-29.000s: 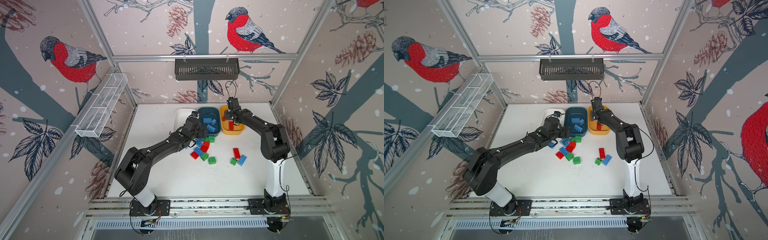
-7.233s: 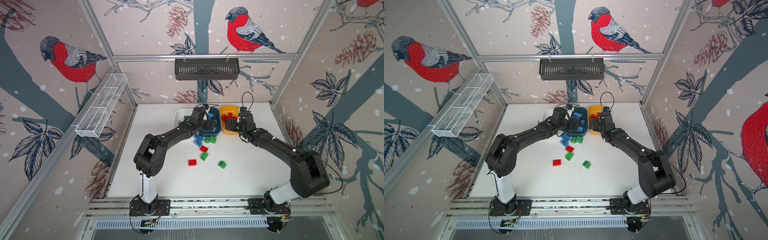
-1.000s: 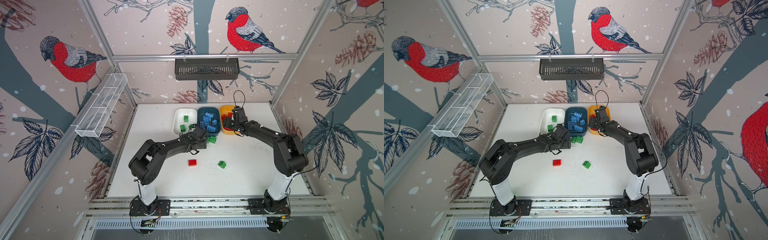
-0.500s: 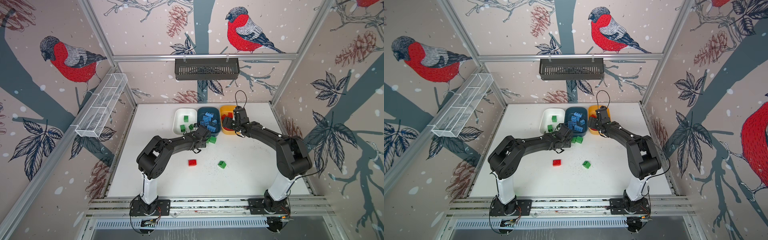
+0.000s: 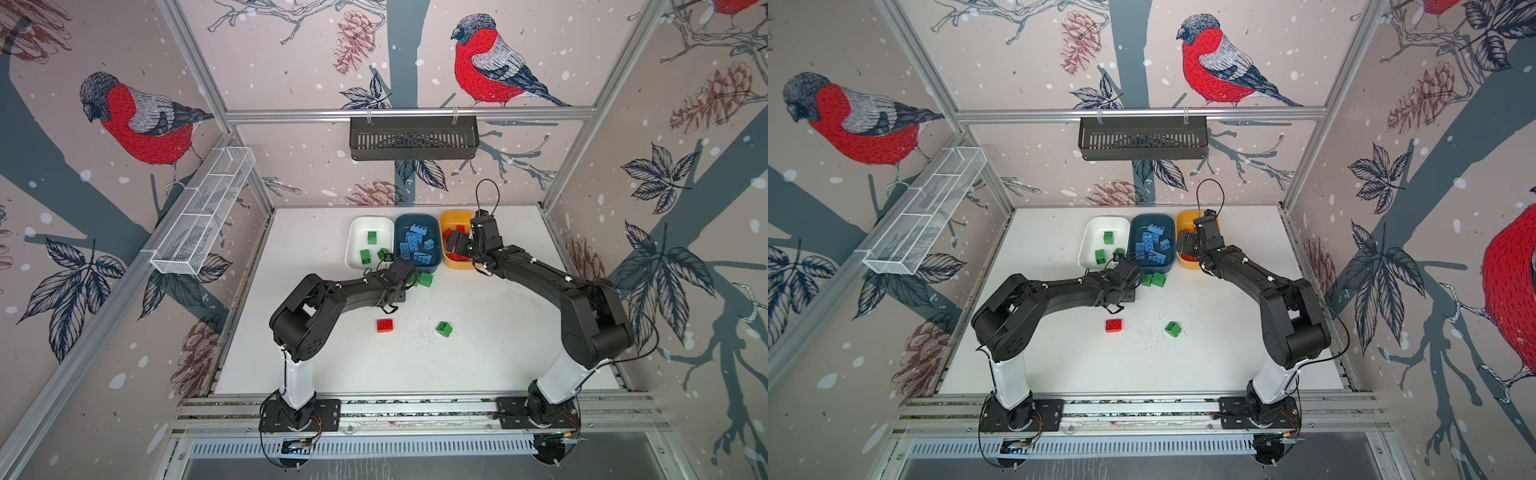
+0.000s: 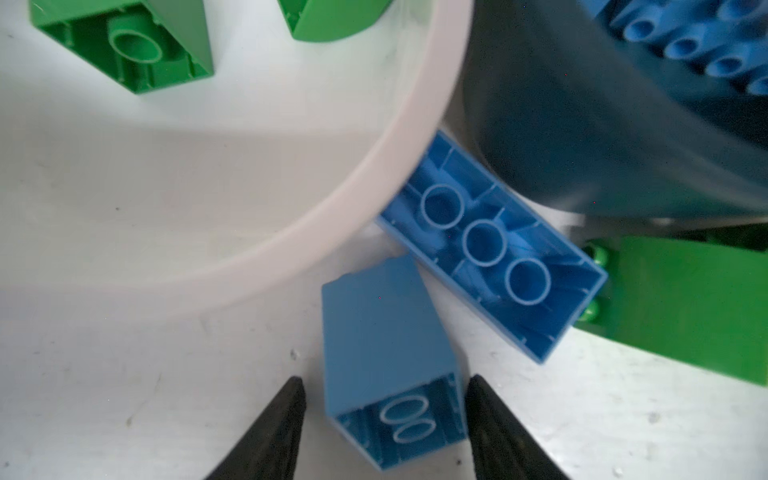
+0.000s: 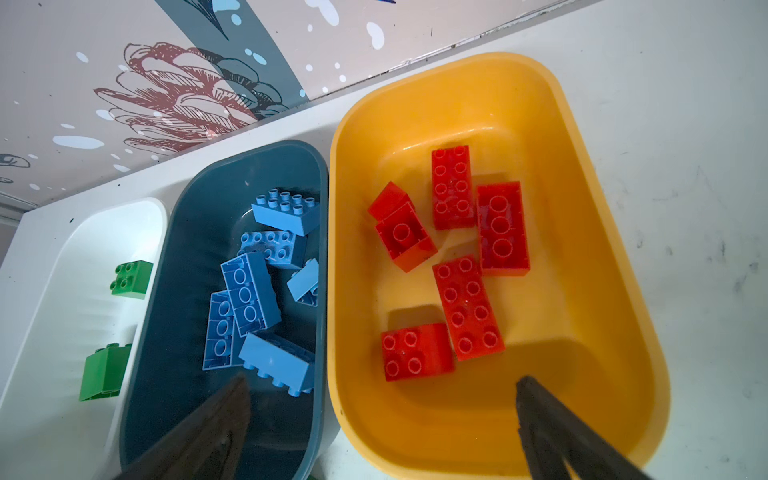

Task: Sort the legos into containers by color
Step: 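Close the left gripper on a light blue 2x2 brick beside the white bin, then carry the light blue brick into the teal bin while right draws back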

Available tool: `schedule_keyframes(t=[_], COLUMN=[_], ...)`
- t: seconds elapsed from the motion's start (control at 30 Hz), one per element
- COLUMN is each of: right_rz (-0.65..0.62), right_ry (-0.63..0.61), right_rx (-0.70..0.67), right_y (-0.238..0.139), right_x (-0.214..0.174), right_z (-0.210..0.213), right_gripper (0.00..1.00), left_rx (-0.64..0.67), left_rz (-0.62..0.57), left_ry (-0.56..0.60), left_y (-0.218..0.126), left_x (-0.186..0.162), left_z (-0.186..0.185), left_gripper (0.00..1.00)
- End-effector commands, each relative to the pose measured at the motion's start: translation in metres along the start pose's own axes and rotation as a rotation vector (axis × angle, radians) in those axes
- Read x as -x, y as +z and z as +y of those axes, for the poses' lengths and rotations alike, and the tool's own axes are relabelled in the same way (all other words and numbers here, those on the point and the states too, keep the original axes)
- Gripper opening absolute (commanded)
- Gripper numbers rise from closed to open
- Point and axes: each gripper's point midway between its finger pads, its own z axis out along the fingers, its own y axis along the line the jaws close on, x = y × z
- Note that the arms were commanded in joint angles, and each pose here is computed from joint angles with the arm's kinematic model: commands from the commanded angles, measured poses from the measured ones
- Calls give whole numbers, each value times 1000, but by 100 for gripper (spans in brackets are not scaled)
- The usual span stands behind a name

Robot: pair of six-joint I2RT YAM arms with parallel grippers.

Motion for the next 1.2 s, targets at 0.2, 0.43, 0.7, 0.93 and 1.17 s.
schedule_keyframes(t=[0.2, 0.43, 0.7, 0.93, 1.17], right_rz=[-46, -75, -180, -295, -329], right_ry=[3, -8, -76, -1, 101], right_rx=[7, 31, -57, -110, -63], right_y=[-10, -33, -73, -101, -106], right_x=[9, 8, 13, 19, 16], right_z=[2, 4, -21, -48, -63], right_gripper=[100, 99, 100, 100, 100], left_rx=[-12, -63, -133, -152, -166], left_rz=[-45, -88, -188, -299, -357], left_ry=[-13, -10, -1, 36, 72], left_y=[8, -16, -56, -74, -66], left_x=[11, 11, 29, 79, 124], left_z=[-9, -10, -22, -44, -69], left_gripper=[43, 30, 27, 27, 27])
